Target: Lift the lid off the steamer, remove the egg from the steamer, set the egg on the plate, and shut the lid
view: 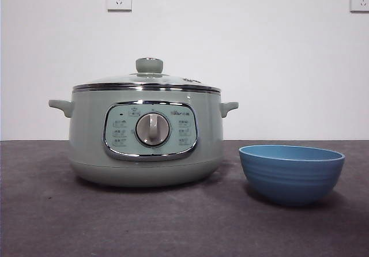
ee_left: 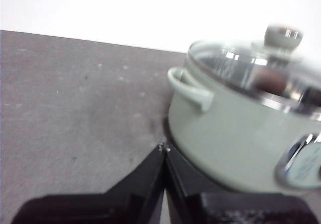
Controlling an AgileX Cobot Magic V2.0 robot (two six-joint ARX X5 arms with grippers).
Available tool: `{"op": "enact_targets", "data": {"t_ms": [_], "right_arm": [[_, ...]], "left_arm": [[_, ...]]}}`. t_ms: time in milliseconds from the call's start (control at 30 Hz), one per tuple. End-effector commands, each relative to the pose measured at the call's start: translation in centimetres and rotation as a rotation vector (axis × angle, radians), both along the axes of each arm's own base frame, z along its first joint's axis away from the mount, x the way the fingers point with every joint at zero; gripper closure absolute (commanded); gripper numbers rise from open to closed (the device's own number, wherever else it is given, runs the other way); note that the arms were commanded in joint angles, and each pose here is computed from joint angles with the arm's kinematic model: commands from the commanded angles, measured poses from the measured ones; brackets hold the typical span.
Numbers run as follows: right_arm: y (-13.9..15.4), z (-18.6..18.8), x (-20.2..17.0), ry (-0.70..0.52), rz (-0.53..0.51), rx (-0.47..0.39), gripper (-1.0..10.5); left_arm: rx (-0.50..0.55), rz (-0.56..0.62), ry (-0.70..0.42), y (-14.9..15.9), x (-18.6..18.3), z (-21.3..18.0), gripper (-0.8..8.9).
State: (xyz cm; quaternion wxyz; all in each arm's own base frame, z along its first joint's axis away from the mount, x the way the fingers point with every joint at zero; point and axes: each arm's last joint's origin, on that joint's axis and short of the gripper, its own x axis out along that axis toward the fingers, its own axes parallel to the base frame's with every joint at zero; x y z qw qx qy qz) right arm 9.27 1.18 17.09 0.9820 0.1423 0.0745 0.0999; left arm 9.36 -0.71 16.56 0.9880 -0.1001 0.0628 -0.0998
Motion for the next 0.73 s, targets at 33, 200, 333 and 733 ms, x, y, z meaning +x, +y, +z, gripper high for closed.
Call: {"op": "enact_targets", "data": {"t_ms": [33, 200, 333, 733], "right_arm": [[0.1, 1.8, -0.2, -0.031, 0.024, 0.057, 9.6], [0.3, 4.9, -0.1, -0.013, 0.102, 0.059, 9.6], [0.6, 7.9, 0.2, 0.061, 0.213, 0.001, 9.6], [1.4, 15.8, 1.6, 0.268, 0.564, -0.22, 9.6]], "left_arm": [[-0.066, -0.016, -0.032, 0.0, -0.4, 1.9, 8.2], [-0.078, -0.023, -0.032, 0.0, -1.4, 4.8, 8.2], [-0.083, -0.101, -0.012, -0.3, -2.2, 7.3, 8.2], [-0.051, -0.361, 0.153, -0.9, -2.6, 12.4, 8.2]]}}
